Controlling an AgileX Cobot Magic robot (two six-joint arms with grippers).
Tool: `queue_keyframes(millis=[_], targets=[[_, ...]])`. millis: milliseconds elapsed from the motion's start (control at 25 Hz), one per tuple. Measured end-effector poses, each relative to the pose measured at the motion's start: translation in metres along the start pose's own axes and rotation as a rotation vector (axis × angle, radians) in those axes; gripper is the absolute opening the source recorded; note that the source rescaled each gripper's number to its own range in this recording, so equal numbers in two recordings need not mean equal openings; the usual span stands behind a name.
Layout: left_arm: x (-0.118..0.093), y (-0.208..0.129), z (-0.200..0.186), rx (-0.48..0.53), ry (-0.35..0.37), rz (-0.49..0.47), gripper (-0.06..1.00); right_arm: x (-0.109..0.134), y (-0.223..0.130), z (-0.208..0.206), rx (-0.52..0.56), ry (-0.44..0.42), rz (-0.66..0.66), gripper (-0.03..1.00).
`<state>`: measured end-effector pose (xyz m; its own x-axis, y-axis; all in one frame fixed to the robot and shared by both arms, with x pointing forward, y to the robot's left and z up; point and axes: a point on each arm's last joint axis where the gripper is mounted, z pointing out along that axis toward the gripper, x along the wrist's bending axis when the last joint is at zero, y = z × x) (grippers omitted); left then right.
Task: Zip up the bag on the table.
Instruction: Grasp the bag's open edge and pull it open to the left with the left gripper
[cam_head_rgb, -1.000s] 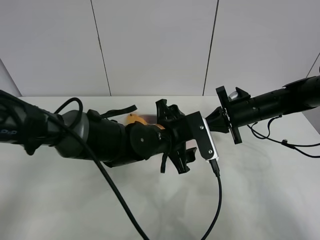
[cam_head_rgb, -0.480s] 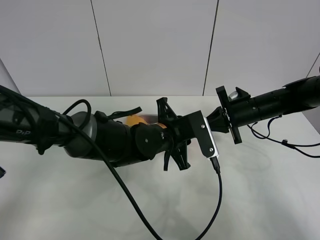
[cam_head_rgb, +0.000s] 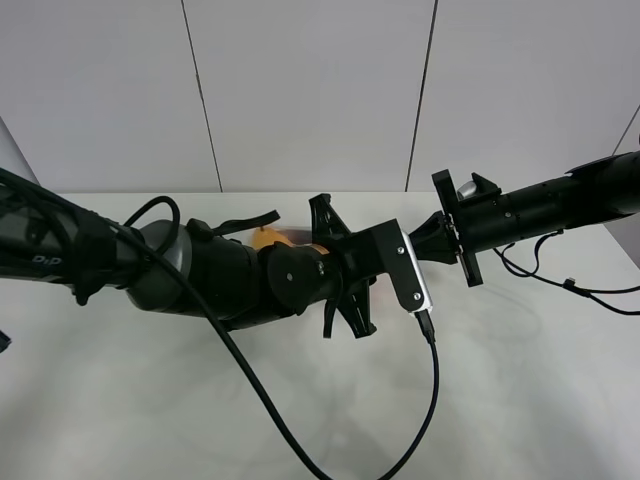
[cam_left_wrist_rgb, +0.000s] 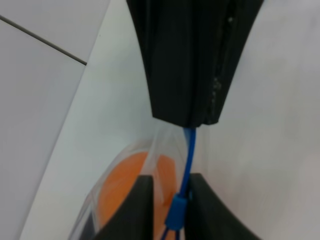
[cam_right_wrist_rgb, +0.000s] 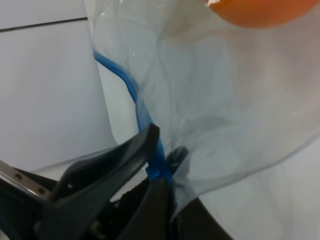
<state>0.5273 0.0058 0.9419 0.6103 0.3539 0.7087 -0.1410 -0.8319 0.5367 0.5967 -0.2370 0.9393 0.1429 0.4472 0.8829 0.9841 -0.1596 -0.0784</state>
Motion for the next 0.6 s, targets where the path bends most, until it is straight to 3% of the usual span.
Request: queue_keyframes(millis=[80,280,600], targets=[[0.000,0.000,0.000,0.001,-0.003,0.002,0.00,0.000,0.000,0.000,-0.001,0.001,0.000,0.00],[0.000,0.000,0.000,0.001,-0.003,0.014,0.00,0.000,0.000,0.000,-0.001,0.001,0.000,0.00],[0.005,-0.018,0.002,0.048,0.011,0.114,0.00,0.000,0.002,0.000,-0.016,-0.003,0.001,0.00]])
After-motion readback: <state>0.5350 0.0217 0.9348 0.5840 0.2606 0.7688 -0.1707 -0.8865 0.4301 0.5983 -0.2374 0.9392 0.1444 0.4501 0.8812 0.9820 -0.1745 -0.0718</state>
